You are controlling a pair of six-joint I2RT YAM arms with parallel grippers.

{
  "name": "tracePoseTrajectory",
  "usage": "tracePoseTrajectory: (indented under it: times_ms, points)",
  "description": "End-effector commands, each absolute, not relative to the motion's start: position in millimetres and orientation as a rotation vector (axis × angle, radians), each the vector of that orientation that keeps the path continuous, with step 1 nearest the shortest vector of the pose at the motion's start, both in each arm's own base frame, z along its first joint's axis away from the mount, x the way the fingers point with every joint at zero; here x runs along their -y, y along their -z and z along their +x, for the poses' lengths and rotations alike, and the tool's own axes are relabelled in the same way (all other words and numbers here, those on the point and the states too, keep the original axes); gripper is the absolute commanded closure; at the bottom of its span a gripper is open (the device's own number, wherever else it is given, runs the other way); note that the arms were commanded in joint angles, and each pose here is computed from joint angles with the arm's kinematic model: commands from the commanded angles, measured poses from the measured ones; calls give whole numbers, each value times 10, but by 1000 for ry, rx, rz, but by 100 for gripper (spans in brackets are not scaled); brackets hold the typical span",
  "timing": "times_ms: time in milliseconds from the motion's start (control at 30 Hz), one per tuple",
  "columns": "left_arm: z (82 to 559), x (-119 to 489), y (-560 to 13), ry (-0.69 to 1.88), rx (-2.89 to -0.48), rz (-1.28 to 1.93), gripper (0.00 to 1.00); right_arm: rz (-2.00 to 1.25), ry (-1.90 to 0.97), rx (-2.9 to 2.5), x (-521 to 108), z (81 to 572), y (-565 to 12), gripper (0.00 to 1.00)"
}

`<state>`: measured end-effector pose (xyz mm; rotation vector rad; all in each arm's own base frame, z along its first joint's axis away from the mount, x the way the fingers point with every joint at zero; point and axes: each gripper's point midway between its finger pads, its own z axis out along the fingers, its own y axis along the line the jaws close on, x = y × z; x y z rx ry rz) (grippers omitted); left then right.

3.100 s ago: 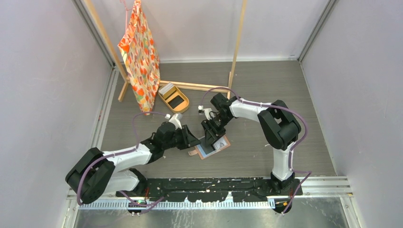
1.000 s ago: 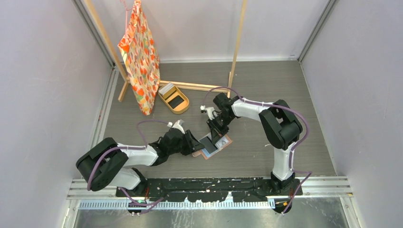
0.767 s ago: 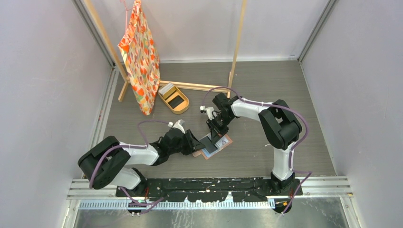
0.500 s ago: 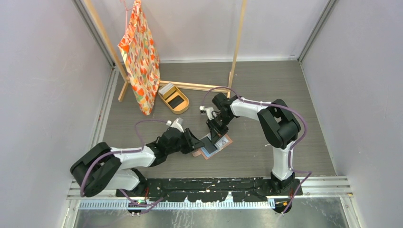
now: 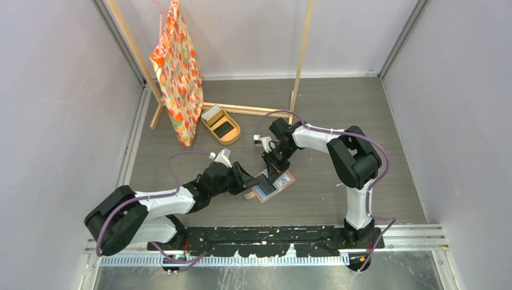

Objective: Put the credit cards into the card holder
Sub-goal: Insert the credit card into the card holder.

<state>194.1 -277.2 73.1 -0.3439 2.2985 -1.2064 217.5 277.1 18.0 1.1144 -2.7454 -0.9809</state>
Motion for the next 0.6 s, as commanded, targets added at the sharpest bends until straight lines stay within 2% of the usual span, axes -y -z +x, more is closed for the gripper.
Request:
tracePoseTrajectory:
  times_ms: [0,567]
  points:
    - [1976,2835,-726,1244,-2267,-346,61,1137,964,2756,-2812,2220,-164,96]
    - [2017,2948,-587,1288,-2281,-381,61,1140,961,2756,-2813,2224,-164,96]
